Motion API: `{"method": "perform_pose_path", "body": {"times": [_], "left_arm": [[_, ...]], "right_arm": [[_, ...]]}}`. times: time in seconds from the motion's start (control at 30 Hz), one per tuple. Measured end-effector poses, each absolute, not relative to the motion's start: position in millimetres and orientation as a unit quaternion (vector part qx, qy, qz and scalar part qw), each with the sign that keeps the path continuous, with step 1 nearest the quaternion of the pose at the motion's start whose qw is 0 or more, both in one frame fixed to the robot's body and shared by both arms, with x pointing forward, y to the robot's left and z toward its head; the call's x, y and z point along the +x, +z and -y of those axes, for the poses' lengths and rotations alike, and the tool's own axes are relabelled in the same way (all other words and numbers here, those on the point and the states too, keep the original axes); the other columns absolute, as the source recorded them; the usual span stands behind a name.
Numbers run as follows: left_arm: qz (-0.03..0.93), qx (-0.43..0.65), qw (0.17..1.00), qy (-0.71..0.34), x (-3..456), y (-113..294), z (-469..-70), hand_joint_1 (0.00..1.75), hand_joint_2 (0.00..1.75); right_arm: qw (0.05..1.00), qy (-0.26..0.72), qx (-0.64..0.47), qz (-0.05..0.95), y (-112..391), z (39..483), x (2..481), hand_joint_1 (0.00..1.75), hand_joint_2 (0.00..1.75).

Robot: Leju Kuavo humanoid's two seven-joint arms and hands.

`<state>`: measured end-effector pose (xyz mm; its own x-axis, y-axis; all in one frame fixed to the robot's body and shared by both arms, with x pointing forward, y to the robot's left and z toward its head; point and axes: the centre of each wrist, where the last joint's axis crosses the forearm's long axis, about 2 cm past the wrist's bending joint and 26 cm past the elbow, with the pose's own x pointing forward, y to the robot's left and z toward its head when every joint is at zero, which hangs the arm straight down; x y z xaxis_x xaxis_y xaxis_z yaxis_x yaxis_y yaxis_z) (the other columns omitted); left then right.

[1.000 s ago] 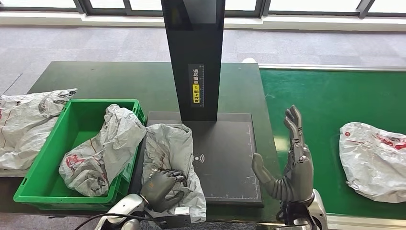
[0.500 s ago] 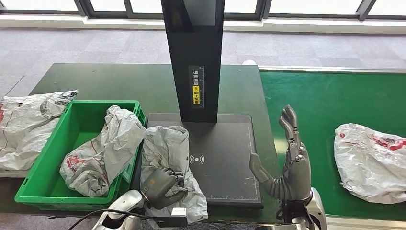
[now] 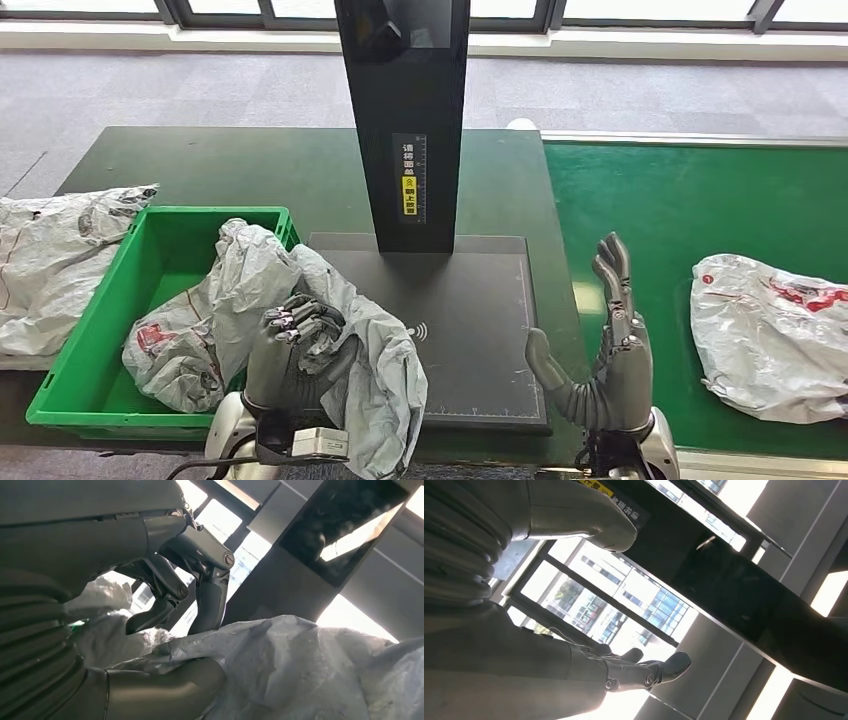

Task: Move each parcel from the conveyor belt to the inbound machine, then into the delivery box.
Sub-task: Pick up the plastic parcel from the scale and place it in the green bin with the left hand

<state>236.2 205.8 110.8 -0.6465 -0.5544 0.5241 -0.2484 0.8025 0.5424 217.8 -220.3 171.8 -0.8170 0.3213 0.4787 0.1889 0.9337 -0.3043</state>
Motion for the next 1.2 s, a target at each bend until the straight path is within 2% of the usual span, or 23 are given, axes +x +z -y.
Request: {"method": "perform_pose_path", "body": {"times": [0.6, 0.77, 0.93, 1.2], "left_arm": [[0.894, 0.244, 0.347, -0.147, 216, 122, -209, 1.75, 1.75], [0.903, 0.242, 0.345, -0.087, 211, 131, -213, 1.75, 1.75], [0.911, 0.254, 0.323, 0.024, 206, 153, -235, 1.75, 1.75], [0.916, 0.289, 0.26, 0.098, 204, 192, -280, 1.75, 1.75]], "right_arm": [[0.273, 0.099, -0.119, 0.949, 173, 217, 218, 0.0, 1.75], [0.268, 0.093, -0.112, 0.952, 177, 217, 224, 0.0, 1.75], [0.27, 0.089, -0.109, 0.952, 176, 218, 227, 0.0, 1.75], [0.266, 0.099, -0.093, 0.954, 179, 215, 237, 0.0, 1.75]]}}
